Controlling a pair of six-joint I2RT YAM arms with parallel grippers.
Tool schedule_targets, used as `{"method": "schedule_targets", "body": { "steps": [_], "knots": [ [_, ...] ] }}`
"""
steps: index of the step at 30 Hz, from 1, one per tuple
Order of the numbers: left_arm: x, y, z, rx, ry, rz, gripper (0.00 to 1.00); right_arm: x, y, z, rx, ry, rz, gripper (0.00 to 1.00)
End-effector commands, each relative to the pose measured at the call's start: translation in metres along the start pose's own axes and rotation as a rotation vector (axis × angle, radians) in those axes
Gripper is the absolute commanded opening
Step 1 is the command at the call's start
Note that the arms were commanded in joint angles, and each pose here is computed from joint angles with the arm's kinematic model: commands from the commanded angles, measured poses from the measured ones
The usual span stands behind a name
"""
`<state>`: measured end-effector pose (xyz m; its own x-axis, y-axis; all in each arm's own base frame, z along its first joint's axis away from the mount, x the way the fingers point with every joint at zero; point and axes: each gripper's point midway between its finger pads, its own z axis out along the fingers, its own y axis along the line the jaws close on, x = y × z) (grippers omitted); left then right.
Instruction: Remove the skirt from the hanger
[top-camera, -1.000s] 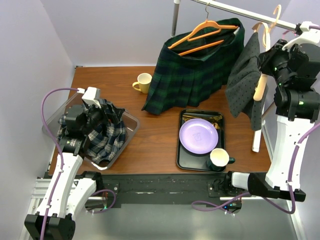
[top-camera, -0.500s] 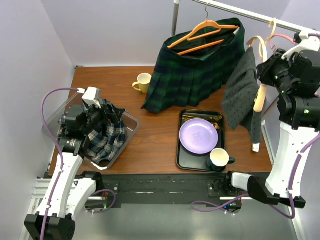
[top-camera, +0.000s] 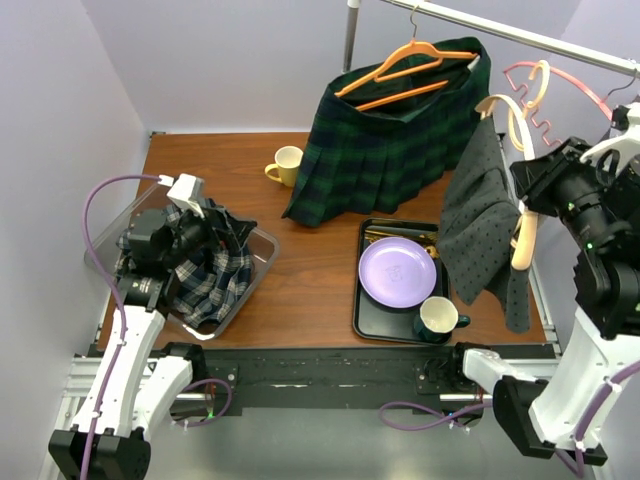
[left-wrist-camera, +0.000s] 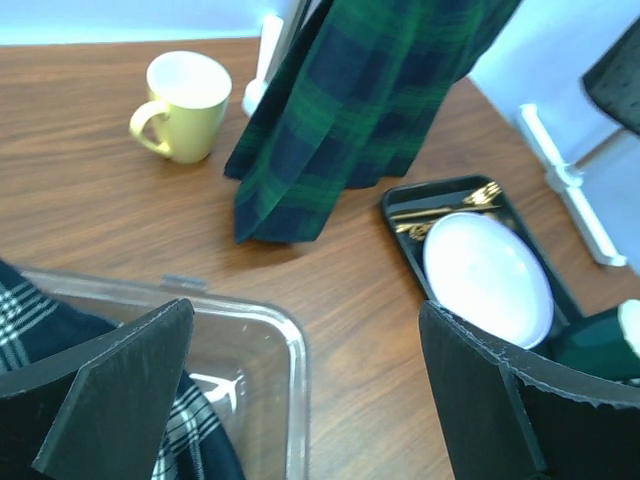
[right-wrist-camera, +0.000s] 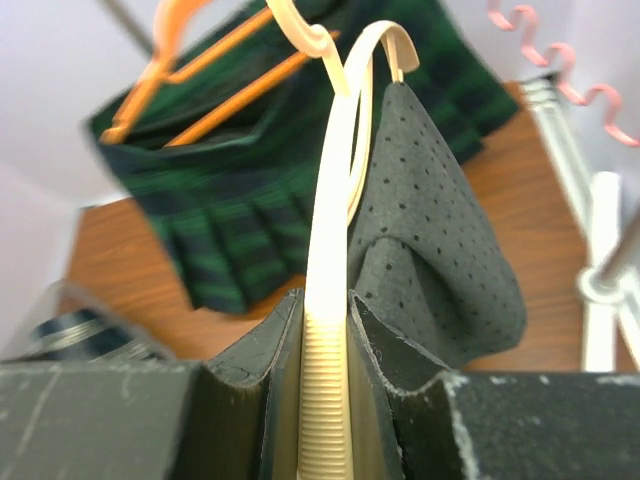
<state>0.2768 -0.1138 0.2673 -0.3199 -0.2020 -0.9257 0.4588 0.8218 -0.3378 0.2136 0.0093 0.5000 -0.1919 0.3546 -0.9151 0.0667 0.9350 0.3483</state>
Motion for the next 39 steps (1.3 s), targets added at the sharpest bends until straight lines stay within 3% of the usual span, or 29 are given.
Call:
{"method": "schedule_targets", "body": {
  "steps": [1,6,9,14,18,22,27,34,39],
  "knots": [
    [-0.051,-0.036,-0.015,0.107,-0.118,0.041,1.0,-0.026,0.053,-0.025,-0.256,-0.075,0.018,0.0],
    [-0.076,-0.051,-0.03,0.119,-0.156,0.065,1.0,-0.051,0.078,-0.059,-0.352,-0.158,0.047,0.0],
    [-0.088,-0.059,-0.04,0.127,-0.18,0.084,1.0,-0.069,0.11,-0.091,-0.517,-0.223,0.032,0.0],
    [-0.099,-0.075,-0.053,0.167,-0.21,0.1,1.0,-0.071,0.16,-0.127,-0.871,-0.192,0.084,0.0],
    [-0.107,-0.091,-0.063,0.23,-0.226,0.107,1.0,-0.087,0.174,-0.141,-0.993,-0.278,0.08,0.0],
    [-0.121,-0.115,-0.073,0.333,-0.272,0.109,1.0,-0.083,0.173,-0.115,-1.043,-0.208,0.202,0.0],
    [-0.128,-0.131,-0.079,0.424,-0.299,0.074,1.0,-0.083,0.17,-0.081,-1.04,-0.167,0.229,0.0],
    [-0.125,-0.123,-0.072,0.395,-0.296,0.045,1.0,-0.09,0.171,-0.035,-1.048,-0.109,0.267,0.0],
    [-0.118,-0.115,-0.063,0.388,-0.303,0.038,1.0,-0.068,0.212,-0.02,-1.112,0.006,0.253,0.0]
  ]
}}
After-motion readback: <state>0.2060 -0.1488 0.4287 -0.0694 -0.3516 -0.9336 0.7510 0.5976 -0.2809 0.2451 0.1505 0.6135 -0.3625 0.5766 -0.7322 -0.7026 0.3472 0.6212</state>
